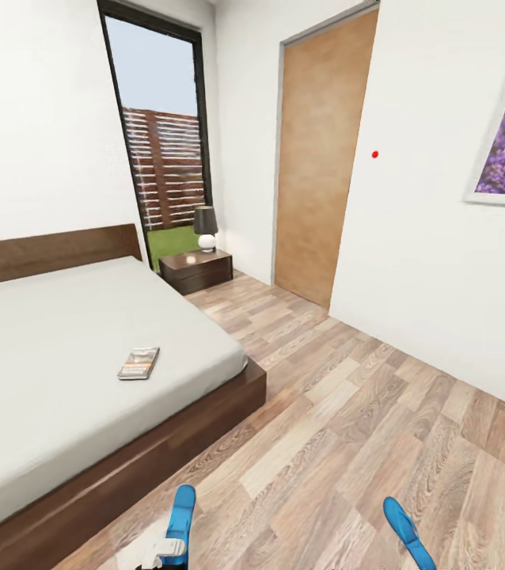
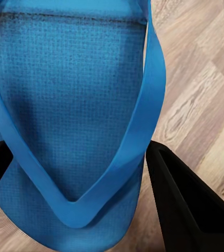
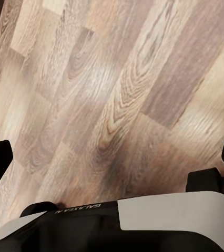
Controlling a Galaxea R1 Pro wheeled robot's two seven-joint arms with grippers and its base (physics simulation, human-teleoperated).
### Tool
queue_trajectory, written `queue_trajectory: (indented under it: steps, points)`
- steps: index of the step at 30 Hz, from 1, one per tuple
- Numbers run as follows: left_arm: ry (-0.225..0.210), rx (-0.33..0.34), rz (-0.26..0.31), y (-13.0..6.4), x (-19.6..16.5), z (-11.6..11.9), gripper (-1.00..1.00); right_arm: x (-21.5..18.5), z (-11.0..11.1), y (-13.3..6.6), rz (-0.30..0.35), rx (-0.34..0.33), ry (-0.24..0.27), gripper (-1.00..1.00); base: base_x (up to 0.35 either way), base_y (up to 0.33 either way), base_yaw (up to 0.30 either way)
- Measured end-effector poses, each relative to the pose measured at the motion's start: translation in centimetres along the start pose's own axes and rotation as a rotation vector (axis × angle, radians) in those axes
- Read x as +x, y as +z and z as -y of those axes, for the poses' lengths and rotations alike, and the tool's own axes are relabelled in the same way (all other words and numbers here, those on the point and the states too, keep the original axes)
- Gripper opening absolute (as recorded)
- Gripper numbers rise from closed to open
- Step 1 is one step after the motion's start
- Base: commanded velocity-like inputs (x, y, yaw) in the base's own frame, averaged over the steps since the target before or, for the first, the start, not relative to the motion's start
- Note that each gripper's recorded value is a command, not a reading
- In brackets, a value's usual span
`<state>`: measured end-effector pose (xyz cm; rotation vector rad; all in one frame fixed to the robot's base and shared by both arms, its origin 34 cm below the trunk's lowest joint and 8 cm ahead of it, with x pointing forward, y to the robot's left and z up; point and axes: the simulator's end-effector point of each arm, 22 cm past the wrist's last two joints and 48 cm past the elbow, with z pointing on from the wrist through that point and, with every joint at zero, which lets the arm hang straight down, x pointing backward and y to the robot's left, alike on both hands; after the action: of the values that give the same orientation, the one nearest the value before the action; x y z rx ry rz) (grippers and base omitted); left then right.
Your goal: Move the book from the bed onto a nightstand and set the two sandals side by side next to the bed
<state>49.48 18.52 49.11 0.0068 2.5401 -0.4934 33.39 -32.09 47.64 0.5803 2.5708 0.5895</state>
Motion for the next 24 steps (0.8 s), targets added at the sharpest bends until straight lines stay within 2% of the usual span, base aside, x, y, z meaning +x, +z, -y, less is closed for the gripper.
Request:
queue_trajectory:
  steps: [9, 24]
  points:
    - [0.0, 0.0, 0.0, 0.0, 0.0, -0.01, -1.0, -0.03, 0.0, 0.0, 0.001, 0.0, 0.0, 1.0, 0.0, 0.0, -0.169]
    - [0.0, 0.0, 0.0, 0.0, 0.01, 0.01, -1.0, -0.03, 0.0, 0.0, 0.001, 0.0, 0.0, 1.0, 0.0, 0.0, -0.29]
